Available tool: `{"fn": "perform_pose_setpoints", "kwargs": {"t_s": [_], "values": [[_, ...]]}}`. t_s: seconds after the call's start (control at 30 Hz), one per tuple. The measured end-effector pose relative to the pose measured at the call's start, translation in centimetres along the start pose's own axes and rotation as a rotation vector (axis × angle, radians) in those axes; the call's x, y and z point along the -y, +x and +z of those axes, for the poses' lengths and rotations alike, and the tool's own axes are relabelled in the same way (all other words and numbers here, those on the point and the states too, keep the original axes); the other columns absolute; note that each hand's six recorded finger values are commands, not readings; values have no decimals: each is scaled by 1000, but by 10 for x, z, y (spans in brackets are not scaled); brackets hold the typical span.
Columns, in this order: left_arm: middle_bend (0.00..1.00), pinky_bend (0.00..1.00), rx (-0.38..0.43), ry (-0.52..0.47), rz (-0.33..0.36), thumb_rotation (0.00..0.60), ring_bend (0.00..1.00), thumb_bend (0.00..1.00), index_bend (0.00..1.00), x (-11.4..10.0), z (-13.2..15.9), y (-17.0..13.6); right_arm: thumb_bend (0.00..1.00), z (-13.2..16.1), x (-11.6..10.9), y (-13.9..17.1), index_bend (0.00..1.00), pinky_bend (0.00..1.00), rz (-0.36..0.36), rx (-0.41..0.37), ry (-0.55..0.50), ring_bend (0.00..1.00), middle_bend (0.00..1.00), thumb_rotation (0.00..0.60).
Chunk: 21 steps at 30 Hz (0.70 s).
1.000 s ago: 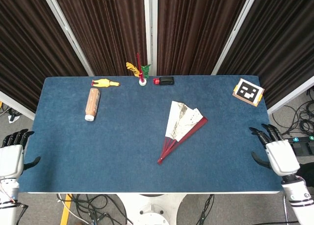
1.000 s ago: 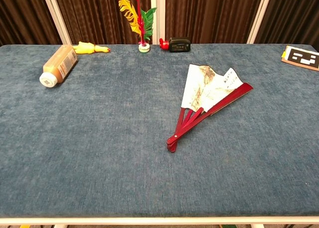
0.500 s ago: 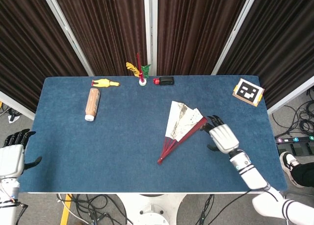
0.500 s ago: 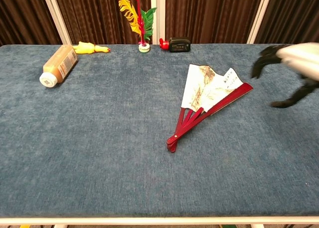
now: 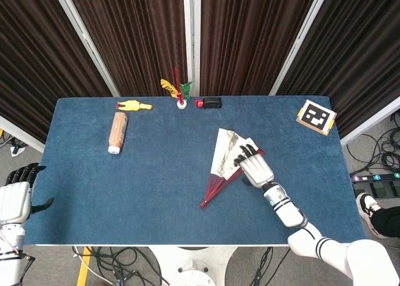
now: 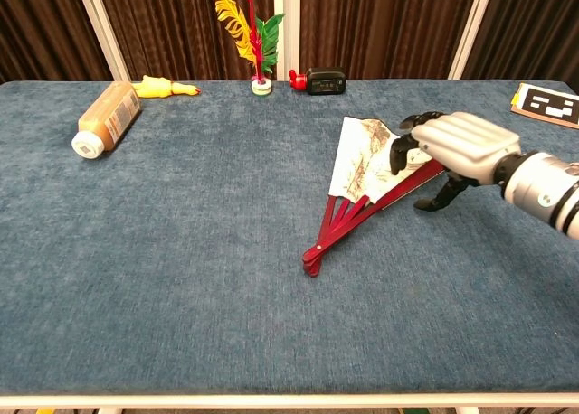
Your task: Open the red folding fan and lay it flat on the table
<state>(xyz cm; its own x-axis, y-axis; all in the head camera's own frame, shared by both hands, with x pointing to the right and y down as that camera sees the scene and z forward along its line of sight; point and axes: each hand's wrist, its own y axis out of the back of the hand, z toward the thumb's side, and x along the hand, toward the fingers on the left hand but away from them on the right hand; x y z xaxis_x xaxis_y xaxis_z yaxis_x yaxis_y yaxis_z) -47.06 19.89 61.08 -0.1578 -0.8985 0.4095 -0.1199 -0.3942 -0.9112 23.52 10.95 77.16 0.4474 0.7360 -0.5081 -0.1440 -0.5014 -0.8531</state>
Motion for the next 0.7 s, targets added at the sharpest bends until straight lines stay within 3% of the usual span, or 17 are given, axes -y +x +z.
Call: {"fn": "perform_pose_setpoints", "kwargs": {"t_s": [0.17,0.47,0.63,0.7], "values": [[263,169,2,-7,1,600,180,191,285,2,-1,2,244,6,6,-7,464,108,-17,-5,13,130,384,600],[263,169,21,-15,14,600,179,177,285,-1,1,6,683,17,4,-16,621,172,-54,-71,61,247,502,600],[263,171,63,-36,32,600,179,176,285,-5,11,17,860,16,-13,-21,692,190,-74,-143,126,286,550,600],[263,173,87,-52,37,600,180,176,285,-7,16,22,886,13,-26,-22,713,191,-84,-173,149,297,563,600]]}}
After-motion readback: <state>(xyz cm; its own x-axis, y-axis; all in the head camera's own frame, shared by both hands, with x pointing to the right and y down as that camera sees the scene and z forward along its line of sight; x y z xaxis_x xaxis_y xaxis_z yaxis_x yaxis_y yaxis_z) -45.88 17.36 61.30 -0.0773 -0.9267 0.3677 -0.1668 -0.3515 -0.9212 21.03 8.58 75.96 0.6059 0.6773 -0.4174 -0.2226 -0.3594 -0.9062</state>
